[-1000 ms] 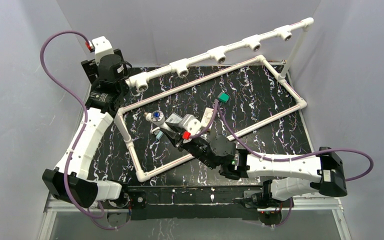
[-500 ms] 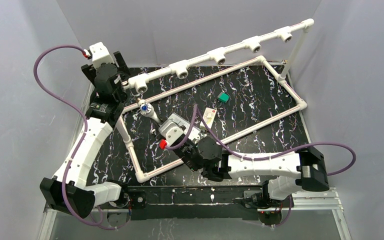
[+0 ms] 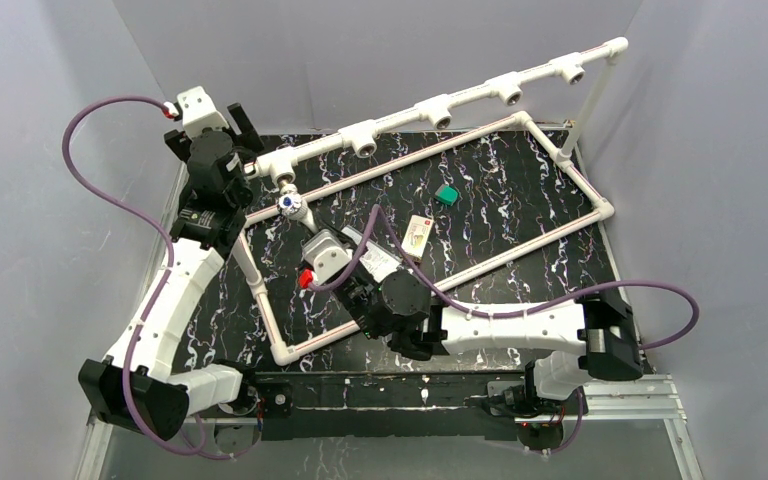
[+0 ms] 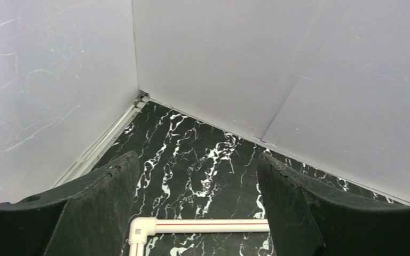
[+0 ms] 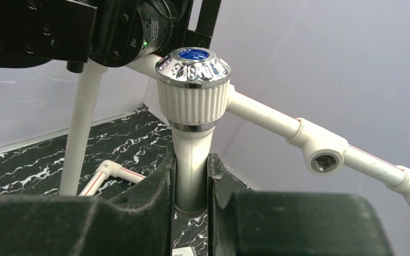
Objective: Install the water faucets
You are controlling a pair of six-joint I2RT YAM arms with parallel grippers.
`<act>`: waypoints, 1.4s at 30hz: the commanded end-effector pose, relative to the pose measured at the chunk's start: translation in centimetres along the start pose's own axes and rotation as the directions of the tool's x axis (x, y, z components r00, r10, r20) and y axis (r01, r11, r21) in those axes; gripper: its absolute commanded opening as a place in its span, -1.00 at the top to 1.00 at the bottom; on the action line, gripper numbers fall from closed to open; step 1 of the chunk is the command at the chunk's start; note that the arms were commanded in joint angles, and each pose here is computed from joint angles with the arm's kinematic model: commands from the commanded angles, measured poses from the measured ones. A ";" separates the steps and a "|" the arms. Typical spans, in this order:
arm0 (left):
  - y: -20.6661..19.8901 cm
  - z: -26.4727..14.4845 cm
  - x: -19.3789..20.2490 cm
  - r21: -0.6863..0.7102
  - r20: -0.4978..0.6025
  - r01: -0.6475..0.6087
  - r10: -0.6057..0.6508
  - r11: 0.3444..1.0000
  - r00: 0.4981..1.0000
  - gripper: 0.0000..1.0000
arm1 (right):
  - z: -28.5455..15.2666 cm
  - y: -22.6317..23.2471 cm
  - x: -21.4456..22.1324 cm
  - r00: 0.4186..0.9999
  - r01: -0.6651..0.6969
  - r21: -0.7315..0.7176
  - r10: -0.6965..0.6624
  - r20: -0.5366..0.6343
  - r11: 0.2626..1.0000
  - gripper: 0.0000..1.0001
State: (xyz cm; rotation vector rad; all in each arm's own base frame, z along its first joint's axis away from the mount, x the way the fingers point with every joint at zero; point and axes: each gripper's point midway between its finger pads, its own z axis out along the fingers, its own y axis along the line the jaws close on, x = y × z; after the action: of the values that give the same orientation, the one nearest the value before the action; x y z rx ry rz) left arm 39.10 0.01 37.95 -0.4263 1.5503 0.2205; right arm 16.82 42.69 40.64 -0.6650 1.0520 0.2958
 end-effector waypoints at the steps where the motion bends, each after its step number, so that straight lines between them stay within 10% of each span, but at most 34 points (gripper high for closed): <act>1: 2.7 -1.0 11.3 -0.028 -0.316 -0.202 0.183 0.979 0.931 -0.56 | 0.7 -2.0 -2.1 0.998 -0.066 0.098 0.064 0.024 0.993 0.97; 42: 2.6 -1.7 12.7 0.001 -0.348 -0.182 0.170 0.983 0.922 -0.55 | 2.8 -0.9 -1.0 0.999 0.001 0.190 0.007 -0.042 0.982 0.97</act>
State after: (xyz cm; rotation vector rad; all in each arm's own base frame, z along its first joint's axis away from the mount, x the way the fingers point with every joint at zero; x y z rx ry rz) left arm 39.08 -1.36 37.63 -0.4277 1.5457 0.0979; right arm 18.71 44.28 39.33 -0.5971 1.1415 0.1581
